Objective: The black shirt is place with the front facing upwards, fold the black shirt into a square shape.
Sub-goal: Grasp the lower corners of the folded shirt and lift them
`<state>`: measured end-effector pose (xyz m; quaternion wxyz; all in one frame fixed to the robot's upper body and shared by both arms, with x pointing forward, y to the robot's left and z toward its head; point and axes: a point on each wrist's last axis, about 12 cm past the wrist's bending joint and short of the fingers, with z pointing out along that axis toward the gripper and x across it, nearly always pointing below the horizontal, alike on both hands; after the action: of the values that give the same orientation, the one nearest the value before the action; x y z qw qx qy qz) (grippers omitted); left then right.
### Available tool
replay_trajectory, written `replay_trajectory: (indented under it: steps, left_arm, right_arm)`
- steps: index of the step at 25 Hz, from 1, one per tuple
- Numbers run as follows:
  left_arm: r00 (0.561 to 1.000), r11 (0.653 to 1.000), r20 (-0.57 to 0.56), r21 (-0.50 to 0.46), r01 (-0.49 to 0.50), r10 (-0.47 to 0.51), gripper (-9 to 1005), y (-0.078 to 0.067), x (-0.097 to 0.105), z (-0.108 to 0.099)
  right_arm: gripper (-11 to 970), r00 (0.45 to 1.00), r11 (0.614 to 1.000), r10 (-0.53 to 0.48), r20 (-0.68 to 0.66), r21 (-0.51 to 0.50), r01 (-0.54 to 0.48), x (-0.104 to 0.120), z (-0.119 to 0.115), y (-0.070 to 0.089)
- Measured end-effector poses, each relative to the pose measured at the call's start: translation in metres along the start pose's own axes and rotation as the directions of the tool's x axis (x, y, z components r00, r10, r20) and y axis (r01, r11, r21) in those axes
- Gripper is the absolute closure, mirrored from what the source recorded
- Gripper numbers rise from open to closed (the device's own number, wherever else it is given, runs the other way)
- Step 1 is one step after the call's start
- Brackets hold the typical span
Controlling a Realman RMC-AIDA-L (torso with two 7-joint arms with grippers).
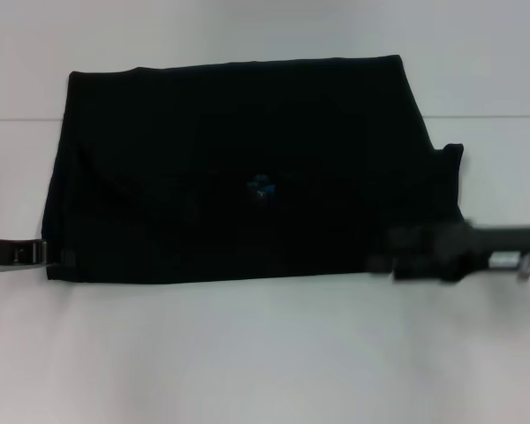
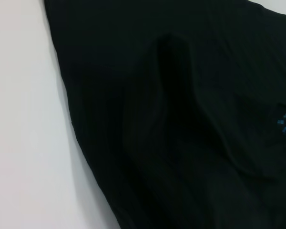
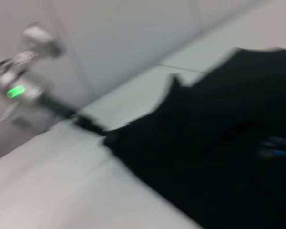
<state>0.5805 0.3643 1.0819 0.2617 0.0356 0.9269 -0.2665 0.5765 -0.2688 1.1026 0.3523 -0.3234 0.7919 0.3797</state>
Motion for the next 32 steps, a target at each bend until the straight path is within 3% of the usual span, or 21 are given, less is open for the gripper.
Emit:
replay_trajectory:
  steps: [4, 8, 12, 17, 32]
  left_arm:
    - [1.000, 1.000, 0.002, 0.002, -0.005, 0.005, 966, 0.000, 0.000, -0.001]
    - [1.000, 1.000, -0.002, 0.010, -0.010, 0.010, 971, -0.001, 0.000, -0.001]
    - [1.000, 1.000, -0.008, 0.016, -0.013, 0.013, 969, -0.001, 0.001, -0.001]
    - [1.000, 1.000, -0.007, 0.018, -0.015, 0.015, 966, -0.002, -0.001, -0.001]
    - [1.000, 1.000, -0.003, 0.021, -0.007, 0.007, 957, -0.002, 0.000, -0.001]
  right_arm:
    - [193, 0.981, 0.975, 0.185, -0.059, 0.139, -0.175, -0.036, -0.035, -0.016]
    - [196, 0.905, 0.879, 0.417, -0.077, 0.289, -0.380, -0.068, -0.070, -0.028]
    - [199, 0.858, 0.791, 0.508, -0.071, 0.433, -0.432, -0.085, -0.084, -0.035]
    - [202, 0.842, 0.755, 0.521, -0.141, 0.535, -0.378, -0.084, -0.067, -0.041]
    - [212, 0.820, 0.754, 0.540, -0.188, 0.540, -0.373, -0.055, -0.012, -0.052]
